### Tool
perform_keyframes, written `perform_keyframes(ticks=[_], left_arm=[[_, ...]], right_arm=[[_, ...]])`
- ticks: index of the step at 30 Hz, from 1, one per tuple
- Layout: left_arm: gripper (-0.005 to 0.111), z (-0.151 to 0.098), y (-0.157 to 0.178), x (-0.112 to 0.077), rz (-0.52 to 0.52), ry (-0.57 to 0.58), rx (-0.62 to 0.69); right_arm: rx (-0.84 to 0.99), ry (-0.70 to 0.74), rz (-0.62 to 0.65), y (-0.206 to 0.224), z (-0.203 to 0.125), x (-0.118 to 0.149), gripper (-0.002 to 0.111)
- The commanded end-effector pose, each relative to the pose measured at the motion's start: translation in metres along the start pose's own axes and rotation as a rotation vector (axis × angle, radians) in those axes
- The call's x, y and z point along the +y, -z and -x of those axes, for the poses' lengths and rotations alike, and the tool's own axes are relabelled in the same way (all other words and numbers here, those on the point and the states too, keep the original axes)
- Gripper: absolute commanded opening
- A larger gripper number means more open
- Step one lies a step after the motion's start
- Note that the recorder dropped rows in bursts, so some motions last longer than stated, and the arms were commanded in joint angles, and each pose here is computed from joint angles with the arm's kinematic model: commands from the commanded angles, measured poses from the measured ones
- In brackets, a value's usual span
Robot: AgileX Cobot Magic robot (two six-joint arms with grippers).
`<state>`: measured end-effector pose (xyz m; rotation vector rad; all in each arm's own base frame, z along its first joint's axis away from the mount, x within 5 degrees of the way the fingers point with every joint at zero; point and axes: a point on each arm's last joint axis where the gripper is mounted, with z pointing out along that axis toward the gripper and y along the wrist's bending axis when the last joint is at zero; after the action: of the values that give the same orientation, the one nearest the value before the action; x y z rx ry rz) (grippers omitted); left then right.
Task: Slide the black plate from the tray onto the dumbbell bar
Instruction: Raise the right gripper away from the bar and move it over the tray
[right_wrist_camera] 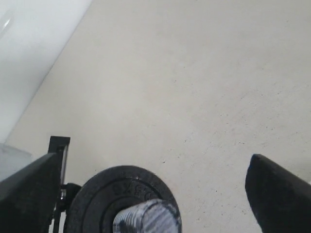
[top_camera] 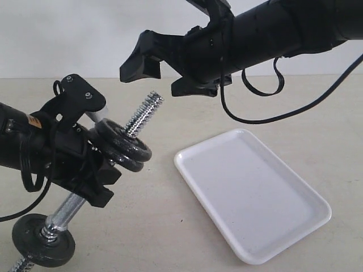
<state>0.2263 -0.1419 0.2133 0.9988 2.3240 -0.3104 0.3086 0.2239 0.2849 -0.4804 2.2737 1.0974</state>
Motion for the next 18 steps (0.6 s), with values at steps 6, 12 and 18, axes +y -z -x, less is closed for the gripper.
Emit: perform_keyframes(ticks=[6,12,18], left_arm=[[0.004,0.035,0.021,0.013,0.164,0.045,-0.297],[0.004,0.035,0.021,0.013,0.164,0.045,-0.297],[0.004,0.035,0.021,0.013,0.165,0.046,-0.298]], right_arm=[[-0.061,0.054,-0.062,0.005,0.007,-0.002,0.093],[-0.04,0.117,-0.118,0.005,0.006,-0.007,0.093],[0.028,0.2,-0.213,0.007,0.001,-0.015,0.093]])
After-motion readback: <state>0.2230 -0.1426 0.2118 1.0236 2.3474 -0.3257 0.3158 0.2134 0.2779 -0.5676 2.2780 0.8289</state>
